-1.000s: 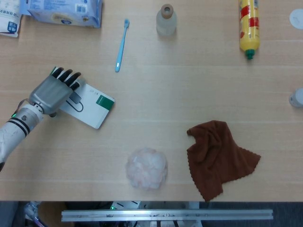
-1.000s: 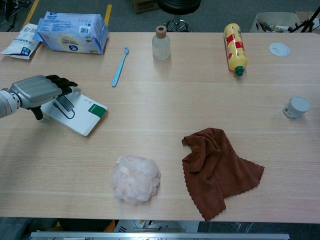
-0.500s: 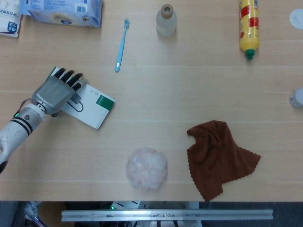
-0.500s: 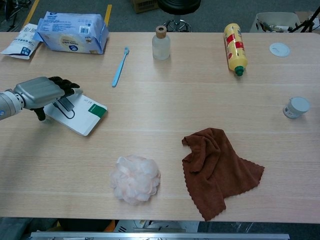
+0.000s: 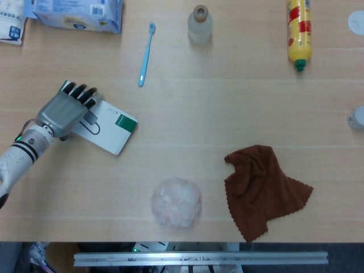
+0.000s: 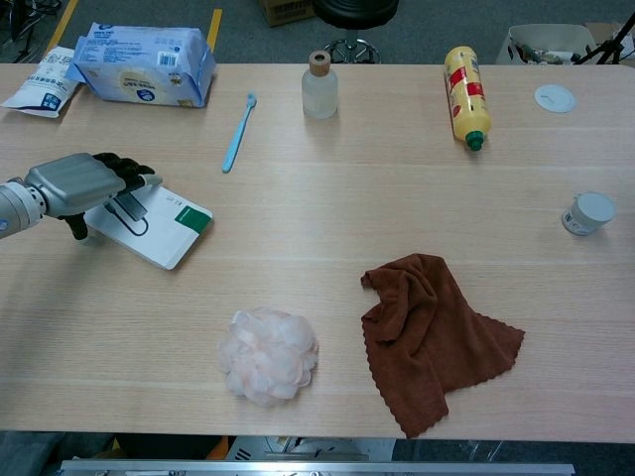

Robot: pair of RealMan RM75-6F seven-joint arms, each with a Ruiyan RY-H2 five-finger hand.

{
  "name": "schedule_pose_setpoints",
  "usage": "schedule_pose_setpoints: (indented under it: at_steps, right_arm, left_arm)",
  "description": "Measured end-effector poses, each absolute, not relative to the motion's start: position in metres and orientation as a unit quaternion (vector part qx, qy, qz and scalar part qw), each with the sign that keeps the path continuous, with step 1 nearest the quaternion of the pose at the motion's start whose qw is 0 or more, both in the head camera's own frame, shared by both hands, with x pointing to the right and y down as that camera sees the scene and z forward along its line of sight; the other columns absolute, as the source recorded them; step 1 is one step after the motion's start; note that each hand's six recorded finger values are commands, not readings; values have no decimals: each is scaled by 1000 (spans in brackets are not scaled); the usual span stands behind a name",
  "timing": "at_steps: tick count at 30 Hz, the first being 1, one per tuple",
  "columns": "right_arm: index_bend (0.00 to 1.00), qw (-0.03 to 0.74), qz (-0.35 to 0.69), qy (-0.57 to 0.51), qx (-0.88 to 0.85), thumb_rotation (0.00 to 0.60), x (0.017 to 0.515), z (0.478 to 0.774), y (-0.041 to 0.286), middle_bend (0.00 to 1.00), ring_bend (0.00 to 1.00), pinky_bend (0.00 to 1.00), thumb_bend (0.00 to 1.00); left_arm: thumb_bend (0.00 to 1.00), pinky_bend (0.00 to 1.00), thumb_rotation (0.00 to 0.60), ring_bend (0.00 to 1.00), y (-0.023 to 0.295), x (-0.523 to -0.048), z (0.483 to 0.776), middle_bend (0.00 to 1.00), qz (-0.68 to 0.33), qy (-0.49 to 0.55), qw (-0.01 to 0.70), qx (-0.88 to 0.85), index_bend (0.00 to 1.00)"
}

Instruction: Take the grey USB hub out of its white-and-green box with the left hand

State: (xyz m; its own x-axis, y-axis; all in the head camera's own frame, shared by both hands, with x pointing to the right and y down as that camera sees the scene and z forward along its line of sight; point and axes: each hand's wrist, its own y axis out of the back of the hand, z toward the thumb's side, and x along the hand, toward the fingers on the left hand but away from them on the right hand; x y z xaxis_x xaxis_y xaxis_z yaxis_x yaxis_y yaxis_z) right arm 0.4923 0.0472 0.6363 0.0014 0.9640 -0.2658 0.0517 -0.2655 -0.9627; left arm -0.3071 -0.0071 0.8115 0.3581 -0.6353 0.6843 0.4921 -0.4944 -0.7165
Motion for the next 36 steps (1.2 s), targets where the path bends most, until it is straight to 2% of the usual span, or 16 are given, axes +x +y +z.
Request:
schedule_pose_setpoints:
  at_steps: [8,17,23,36]
  right_arm:
    - [349,412,552,-443,-574,600,493,637,48,232,70,170,0]
    - [349,410,554,-443,-574,600,495,638,49,232,70,170,0]
    - [349,410,553,-444,-574,600,494,638,49,232,70,170,0]
    - [349,408,553,-443,-575,600,494,639,50,232,70,170,0]
  left_arm:
    - [7,111,600,0,-8,-305,814,0,-565,50,501,-654,0]
    - [116,204,600,0,-9,-302,813,0,-556,56,512,-653,28]
    - [118,250,600,10,-8,-302,812,0,-553,58,513,-653,69]
    - [118,276,600,40,-8,-304,813,12,-551,56,519,-651,154]
